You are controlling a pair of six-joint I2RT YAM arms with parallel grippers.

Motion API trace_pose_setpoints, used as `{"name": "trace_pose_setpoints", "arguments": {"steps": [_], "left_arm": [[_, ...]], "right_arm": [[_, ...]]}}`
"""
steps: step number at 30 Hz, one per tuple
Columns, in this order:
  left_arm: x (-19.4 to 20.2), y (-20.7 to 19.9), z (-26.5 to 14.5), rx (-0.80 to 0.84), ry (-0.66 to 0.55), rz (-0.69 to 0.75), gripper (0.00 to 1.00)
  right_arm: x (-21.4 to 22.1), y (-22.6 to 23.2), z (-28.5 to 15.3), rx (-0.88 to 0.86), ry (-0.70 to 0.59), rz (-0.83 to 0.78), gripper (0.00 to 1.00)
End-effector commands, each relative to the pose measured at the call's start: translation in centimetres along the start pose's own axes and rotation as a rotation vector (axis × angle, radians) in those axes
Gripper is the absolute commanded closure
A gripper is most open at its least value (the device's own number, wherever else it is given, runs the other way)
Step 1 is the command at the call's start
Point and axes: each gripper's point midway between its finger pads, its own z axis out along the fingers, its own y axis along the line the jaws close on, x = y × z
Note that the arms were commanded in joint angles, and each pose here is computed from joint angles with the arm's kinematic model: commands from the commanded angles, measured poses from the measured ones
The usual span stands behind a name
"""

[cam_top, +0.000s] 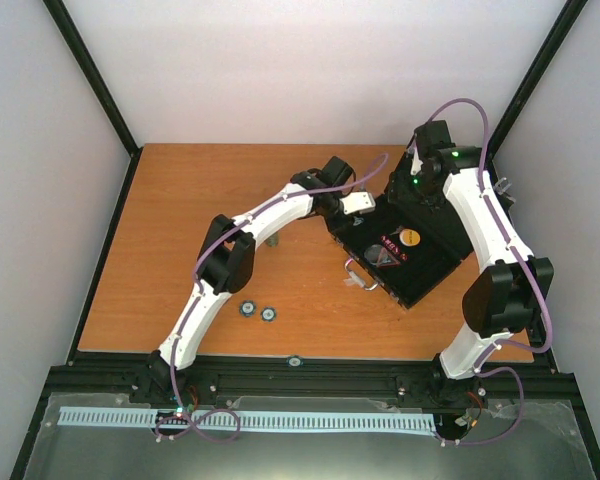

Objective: Pack up texas hold em set

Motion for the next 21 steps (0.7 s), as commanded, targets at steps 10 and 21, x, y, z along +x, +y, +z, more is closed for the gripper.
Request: {"name": "trace_pose_setpoints", "arguments": {"steps": [10,21], "left_arm": [[2.0,1.4,1.4,-0.066,0.086,0.136,0.99],[0.6,-0.6,2.1,0.002,0.033,0.19,0.99]], "right_arm": [[0.3,-0.8,0.8,0.004,0.01,-0.005,0.16],[0.6,-0.7,1.8,-0.009,0.027,0.001,0.16]]}}
